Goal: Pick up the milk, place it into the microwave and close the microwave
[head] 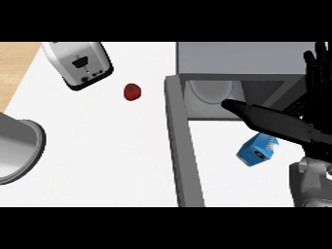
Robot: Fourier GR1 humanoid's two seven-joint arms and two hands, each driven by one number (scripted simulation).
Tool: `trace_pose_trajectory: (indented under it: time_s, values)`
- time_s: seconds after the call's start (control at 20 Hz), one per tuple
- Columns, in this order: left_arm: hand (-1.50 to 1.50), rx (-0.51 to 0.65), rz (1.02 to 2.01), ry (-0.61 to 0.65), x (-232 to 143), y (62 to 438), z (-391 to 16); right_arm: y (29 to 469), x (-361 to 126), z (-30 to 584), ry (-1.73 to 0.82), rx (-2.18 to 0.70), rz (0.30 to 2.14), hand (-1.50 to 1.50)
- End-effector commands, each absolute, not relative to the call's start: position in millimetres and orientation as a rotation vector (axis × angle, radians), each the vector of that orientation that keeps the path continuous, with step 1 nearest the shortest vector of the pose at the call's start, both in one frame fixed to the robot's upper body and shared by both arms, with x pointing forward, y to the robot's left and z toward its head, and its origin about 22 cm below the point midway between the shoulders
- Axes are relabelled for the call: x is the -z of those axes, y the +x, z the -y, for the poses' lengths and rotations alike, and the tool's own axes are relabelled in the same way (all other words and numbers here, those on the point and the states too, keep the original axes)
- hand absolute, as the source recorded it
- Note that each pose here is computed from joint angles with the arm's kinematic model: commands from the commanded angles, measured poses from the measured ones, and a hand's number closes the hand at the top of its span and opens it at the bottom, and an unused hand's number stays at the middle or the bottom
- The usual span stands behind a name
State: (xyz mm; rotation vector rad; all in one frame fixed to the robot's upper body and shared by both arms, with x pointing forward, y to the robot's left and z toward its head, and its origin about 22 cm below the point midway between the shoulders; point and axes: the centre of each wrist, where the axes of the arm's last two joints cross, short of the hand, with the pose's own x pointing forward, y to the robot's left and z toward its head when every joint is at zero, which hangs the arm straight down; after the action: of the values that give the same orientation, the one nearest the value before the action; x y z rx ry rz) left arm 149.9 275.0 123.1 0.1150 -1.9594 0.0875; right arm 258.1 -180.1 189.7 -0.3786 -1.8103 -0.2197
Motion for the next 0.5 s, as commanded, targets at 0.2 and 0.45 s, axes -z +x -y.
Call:
trace_pose_trajectory:
  time_s: [0.2, 0.45]
  values:
    - [-1.50, -0.114, 1.951, 0.116, -128, 107, -276, 248, -169, 176, -0.453, 0.274, 1.711, -1.50]
    - [-1.50, -0.093, 1.965, 0.124, -142, 98, -304, 243, -134, 194, -0.457, 0.257, 1.647, -1.50]
